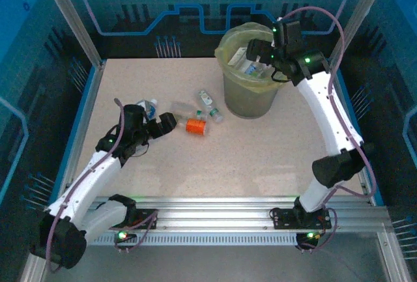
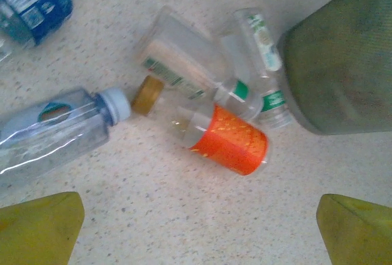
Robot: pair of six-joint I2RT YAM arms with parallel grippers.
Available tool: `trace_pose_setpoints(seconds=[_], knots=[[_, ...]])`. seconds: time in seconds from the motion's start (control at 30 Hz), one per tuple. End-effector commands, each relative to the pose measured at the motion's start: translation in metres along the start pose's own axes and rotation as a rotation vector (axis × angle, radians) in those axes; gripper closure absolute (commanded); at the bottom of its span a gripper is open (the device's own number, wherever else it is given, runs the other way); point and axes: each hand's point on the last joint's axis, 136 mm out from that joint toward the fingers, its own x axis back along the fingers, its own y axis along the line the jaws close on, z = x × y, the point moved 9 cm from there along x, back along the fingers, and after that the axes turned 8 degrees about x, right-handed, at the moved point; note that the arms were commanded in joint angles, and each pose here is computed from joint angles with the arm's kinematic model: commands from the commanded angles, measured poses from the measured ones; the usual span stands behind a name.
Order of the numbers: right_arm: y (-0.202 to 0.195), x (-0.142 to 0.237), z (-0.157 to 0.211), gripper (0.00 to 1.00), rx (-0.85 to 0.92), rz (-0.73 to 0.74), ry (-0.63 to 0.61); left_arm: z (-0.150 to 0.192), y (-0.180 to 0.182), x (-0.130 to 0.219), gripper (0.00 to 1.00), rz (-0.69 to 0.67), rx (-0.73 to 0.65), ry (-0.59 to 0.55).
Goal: Put the plastic bottles in the bin
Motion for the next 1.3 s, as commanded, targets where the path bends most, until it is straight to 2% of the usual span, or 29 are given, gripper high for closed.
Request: trace_pose_setpoints(seconds=[0.0, 0.13, 0.23, 0.37, 0.57, 0.87, 1.27], knots=[[0.007, 0.019, 0.016, 0.0, 0.091, 0.044, 0.02, -0.004, 0.015, -0.006, 0.01, -0.068, 0.03, 0.05], [0.016, 0.029, 0.03, 0.0, 0.128, 0.06, 0.012, -0.031, 0.023, -0.008, 0.01, -0.145, -0.015, 0.018], [0.02, 0.035, 0.039, 0.0, 0.135, 0.068, 0.005, -0.054, 0.031, -0.021, 0.01, -0.242, -0.065, 0.033], [0.021, 0.04, 0.047, 0.0, 0.123, 0.066, 0.0, -0.078, 0.039, -0.045, 0.01, -0.339, -0.162, 0.116], [0.02, 0.048, 0.054, 0.0, 0.107, 0.049, -0.022, -0.099, 0.045, -0.076, 0.01, -0.394, -0.296, 0.199], [0.017, 0.05, 0.057, 0.0, 0.098, 0.062, -0.039, -0.121, 0.069, -0.103, 0.01, -0.438, -0.277, 0.263], [0.021, 0.044, 0.058, 0.0, 0.103, 0.051, -0.037, -0.122, 0.094, -0.138, 0.01, -0.482, -0.234, 0.345]])
